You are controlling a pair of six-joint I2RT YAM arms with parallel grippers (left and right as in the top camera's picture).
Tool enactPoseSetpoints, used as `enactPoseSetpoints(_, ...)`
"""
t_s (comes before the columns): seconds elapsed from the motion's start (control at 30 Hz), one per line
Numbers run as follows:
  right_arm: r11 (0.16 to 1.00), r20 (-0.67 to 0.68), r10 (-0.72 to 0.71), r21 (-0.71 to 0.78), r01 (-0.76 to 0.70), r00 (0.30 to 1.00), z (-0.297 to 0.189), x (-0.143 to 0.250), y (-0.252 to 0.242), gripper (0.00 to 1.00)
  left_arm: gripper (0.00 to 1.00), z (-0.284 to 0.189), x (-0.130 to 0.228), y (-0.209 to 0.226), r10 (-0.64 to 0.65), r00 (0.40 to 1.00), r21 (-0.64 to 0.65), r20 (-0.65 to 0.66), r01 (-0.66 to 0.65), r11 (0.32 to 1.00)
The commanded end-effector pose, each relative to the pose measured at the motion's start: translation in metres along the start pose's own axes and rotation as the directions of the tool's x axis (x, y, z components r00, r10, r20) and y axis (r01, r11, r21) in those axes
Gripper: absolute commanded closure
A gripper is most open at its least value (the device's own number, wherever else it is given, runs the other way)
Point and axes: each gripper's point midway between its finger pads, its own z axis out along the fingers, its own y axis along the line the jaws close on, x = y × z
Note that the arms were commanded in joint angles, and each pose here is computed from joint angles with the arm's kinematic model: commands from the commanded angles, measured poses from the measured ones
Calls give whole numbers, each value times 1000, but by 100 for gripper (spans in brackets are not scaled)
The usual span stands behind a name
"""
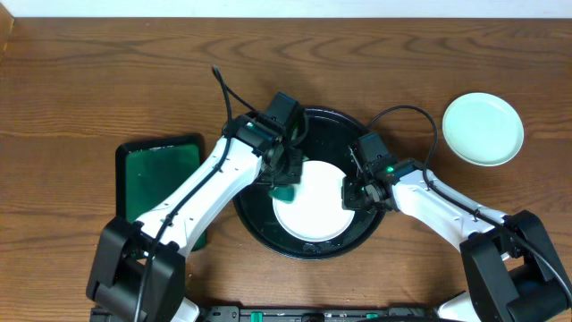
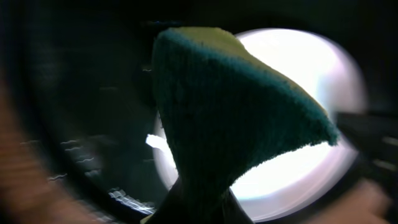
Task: Clean dirty plates on tray and stack at the side
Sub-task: 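Carry the sponge back with the left gripper into the green basin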
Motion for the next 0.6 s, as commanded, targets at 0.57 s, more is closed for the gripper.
enactPoseSetpoints(0.57,1000,-104,-10,-5,10,995,20,27,3,99,93,-34,-4,228,-576,808,-323,121,581,747)
